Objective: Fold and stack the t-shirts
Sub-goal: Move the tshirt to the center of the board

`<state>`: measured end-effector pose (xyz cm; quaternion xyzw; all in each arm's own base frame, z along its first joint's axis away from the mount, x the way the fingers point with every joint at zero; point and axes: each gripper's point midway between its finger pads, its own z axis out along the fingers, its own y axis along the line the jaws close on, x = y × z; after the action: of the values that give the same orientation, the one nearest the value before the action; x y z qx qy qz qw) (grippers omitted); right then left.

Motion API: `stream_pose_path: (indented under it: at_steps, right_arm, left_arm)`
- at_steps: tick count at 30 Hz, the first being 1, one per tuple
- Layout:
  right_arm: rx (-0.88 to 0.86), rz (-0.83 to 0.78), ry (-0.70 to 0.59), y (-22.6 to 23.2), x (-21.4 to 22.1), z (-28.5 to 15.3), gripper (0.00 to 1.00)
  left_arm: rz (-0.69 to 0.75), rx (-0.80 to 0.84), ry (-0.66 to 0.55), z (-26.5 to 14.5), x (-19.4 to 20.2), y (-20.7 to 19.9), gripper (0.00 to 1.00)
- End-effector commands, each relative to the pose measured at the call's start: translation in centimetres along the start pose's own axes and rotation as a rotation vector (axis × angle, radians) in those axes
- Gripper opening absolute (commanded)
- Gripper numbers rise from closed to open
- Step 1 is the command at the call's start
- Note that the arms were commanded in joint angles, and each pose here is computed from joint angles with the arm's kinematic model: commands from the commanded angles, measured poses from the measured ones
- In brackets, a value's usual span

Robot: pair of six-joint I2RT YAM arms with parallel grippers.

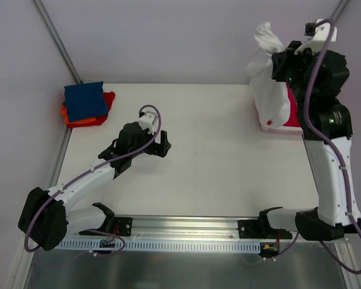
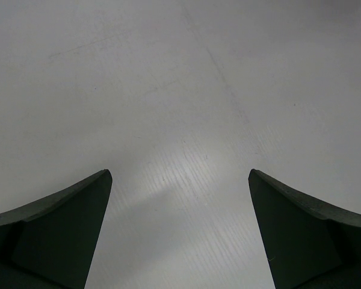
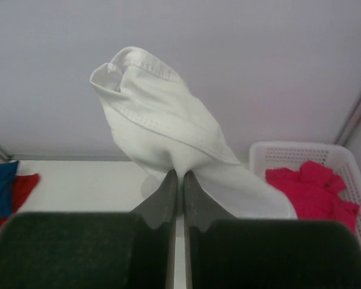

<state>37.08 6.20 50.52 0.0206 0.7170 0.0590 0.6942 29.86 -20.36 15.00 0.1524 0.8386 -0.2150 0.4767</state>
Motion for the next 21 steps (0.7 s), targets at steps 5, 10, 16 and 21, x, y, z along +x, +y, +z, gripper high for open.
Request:
stream_pose_path:
  at_steps: [5, 10, 16, 21]
  right_arm:
    - [-0.253, 0.066, -0.313, 3.8, -10.1, -13.3, 0.00]
    - [-0.334, 0.128, -0.354, 4.4, -10.4, -16.0, 0.00]
    - [-0.355, 0.166, -0.215, 5.4, -5.7, -14.0, 0.00]
    - [-0.412, 0.242, 0.033, 7.8, 4.2, -9.8, 0.00]
  left_arm:
    - [0.022, -0.007, -0.021, 0.4, -1.1, -0.1, 0.99]
    - [0.017, -0.007, -0.005, 0.8, -0.8, -0.1, 0.99]
    - [-0.009, -0.005, -0.006, 0.8, -0.9, -0.3, 0.99]
    - [-0.038, 0.013, -0.021, 0.4, -1.4, -0.7, 0.99]
